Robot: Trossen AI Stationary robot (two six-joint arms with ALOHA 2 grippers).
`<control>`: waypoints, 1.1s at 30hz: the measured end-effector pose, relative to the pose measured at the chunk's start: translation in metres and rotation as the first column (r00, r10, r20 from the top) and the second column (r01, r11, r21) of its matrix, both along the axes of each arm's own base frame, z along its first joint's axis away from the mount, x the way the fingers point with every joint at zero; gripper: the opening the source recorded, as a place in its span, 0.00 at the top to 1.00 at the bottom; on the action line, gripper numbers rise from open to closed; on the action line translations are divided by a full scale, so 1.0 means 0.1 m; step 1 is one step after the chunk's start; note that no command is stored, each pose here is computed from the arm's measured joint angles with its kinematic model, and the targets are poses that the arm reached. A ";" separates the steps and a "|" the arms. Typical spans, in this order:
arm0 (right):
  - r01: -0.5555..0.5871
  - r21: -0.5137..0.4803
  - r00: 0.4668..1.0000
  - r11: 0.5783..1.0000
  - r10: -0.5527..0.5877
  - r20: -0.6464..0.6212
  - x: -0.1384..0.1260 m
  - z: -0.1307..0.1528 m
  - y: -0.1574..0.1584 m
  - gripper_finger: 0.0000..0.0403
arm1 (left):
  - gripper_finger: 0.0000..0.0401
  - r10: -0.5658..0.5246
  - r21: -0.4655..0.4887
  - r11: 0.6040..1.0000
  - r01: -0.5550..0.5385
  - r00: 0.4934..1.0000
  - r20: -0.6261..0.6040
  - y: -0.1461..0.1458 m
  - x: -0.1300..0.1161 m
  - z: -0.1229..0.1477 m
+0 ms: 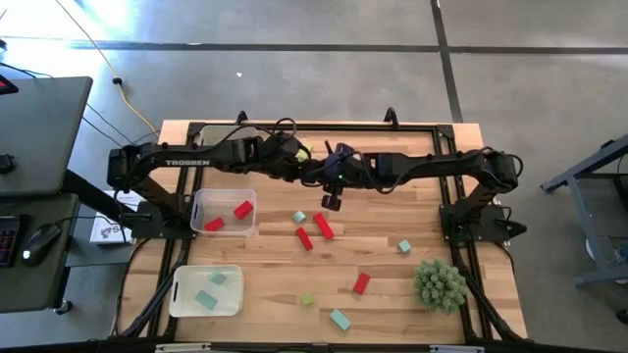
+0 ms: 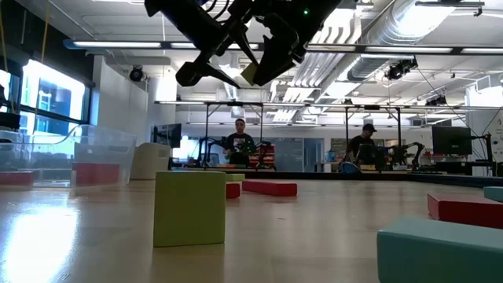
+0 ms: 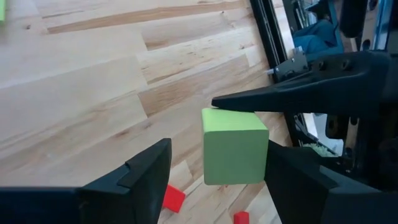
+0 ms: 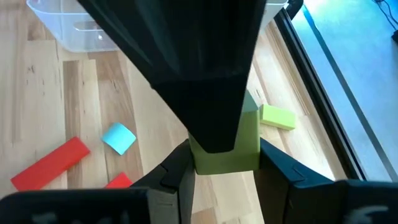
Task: Sort & place blocks by color
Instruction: Put the light green block into the gray bin
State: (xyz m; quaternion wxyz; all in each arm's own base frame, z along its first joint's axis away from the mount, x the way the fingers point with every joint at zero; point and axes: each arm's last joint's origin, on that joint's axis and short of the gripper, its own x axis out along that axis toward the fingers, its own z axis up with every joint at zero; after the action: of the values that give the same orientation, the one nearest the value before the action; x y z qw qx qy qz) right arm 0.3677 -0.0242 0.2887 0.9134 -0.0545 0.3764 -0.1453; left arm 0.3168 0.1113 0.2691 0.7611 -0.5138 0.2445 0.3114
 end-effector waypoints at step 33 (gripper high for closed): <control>-0.076 -0.089 0.996 0.993 0.072 -0.044 -0.01 0.00 0.16 0.73 | 0.73 -0.107 0.071 0.992 0.105 0.994 0.024 -0.02 0.04 0.02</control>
State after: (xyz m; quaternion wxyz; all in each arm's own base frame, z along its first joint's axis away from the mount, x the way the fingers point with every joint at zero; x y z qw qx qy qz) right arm 0.3669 -0.0079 0.2886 0.9068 -0.1126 0.3859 -0.1269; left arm 0.3208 0.1096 0.2711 0.7974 -0.4775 0.2496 0.2718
